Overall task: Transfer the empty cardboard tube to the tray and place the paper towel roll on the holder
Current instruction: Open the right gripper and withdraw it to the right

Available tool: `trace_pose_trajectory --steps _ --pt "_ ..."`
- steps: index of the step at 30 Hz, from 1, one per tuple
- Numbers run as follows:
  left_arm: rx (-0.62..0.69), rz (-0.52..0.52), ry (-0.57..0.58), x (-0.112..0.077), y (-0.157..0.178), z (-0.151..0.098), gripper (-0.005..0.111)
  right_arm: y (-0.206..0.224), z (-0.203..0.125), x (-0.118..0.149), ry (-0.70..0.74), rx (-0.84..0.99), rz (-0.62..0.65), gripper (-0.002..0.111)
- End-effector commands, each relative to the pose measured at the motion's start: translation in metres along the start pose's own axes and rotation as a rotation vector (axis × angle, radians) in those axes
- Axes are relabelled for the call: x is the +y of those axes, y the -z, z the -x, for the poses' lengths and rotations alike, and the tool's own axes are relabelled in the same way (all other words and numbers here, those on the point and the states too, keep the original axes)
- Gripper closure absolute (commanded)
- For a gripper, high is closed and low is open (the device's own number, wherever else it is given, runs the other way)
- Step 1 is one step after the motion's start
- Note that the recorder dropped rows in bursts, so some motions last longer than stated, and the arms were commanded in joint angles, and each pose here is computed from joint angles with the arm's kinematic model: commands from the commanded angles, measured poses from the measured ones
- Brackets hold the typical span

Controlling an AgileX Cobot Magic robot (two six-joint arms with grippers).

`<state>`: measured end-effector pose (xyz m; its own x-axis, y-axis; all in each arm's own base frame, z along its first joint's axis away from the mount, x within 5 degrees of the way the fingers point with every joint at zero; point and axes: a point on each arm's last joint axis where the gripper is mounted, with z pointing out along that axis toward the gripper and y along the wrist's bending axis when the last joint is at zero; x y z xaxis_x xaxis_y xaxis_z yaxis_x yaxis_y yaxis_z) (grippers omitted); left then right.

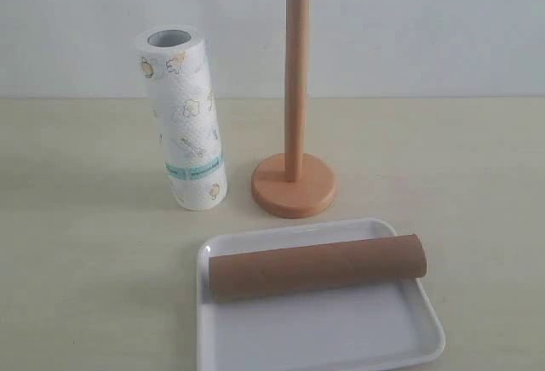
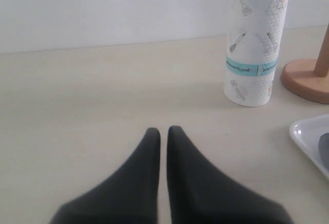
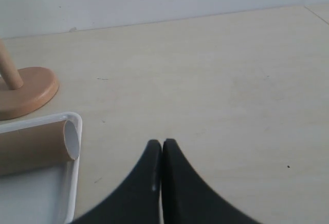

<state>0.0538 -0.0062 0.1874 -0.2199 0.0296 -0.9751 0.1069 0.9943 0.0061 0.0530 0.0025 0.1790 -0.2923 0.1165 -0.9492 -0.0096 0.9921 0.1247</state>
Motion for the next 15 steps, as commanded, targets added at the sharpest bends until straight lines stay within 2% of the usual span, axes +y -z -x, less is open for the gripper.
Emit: trace_pose_trajectory --steps 1,4,6,9,15 --pt "-0.175 -0.039 0.185 -0.002 0.017 0.045 0.103 0.000 0.001 0.000 0.015 -0.012 -0.008 0.108" --pt "-0.283 -0.081 0.260 -0.004 0.035 0.078 0.103 0.000 0.001 0.000 0.015 -0.012 -0.008 0.108" --pt "-0.337 -0.091 0.264 -0.004 0.045 0.094 0.103 0.000 0.001 0.000 0.015 -0.012 -0.008 0.108" --pt "-0.383 -0.096 0.262 -0.004 0.054 0.106 0.103 0.000 0.001 0.000 0.015 -0.012 -0.008 0.108" --pt "-0.460 -0.093 0.264 -0.003 0.059 0.114 0.103 0.000 0.001 0.000 0.015 -0.012 -0.008 0.108"
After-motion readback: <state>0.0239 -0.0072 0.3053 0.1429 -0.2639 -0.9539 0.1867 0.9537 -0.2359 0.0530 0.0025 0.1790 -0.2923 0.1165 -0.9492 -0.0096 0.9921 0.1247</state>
